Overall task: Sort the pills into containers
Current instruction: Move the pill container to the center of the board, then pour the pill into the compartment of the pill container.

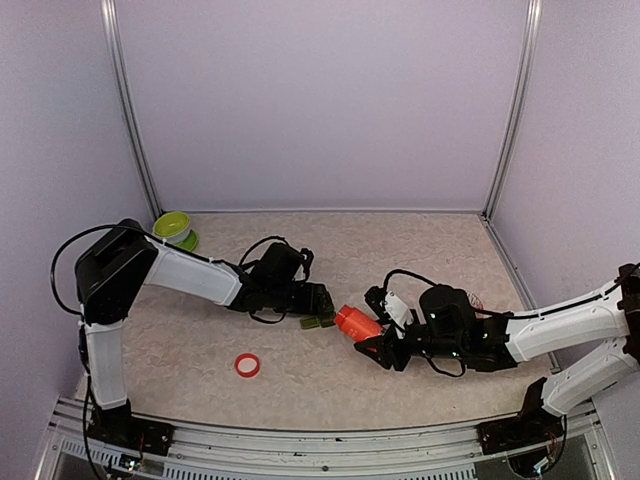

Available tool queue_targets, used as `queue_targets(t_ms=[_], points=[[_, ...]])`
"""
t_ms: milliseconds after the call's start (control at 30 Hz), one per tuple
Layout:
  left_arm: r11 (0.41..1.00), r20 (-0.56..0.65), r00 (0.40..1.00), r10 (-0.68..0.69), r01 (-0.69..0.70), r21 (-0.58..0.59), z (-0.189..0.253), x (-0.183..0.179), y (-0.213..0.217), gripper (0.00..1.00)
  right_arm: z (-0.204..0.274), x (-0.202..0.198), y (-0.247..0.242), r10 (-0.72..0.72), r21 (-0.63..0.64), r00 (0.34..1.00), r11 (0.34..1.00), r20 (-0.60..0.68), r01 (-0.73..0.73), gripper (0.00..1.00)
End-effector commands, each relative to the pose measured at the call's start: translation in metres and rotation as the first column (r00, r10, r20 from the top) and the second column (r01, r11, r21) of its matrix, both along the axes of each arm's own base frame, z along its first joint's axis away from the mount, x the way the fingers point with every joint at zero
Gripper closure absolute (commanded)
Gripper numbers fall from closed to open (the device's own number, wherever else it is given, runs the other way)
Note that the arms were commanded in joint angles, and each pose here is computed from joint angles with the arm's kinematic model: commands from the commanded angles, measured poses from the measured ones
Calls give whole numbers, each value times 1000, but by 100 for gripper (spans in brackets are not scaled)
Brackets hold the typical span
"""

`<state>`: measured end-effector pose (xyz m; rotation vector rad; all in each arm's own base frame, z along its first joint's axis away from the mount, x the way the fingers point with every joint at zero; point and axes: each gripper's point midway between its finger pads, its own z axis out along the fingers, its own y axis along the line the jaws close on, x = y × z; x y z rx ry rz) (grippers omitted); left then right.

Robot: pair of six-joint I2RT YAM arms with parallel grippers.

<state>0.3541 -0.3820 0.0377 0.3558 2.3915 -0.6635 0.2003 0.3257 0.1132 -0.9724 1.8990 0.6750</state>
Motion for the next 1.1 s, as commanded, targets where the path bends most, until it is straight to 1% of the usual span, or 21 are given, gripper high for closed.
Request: queue_targets(t_ms=[0,67,233,400,533,767,1067], points=[[998,64,998,19,-15,-59,35,4,-2,24,12,7,6,-9,28,1000,1000,12,9,71],[998,75,997,18,-13,-67,42,5,-1,20,10,8,8,-8,19,1000,1000,5,8,71],[997,92,995,29,-22,-74,56,4,7,15,2,14,10,-28,-12,999,1000,-22,28,71],[996,96,994,44,-35,-85,61,-3,21,14,-6,19,13,-38,-30,998,999,-52,37,71],[996,94,995,43,-36,-85,56,-14,33,13,-12,25,15,-52,-54,996,997,-69,48,71],[990,106,994,5,10,-141,56,-28,39,1,-24,35,16,-73,-82,993,995,-94,65,71],[978,150,985,-85,112,-177,57,-37,29,1,-28,46,19,-81,-114,990,991,-114,68,71]])
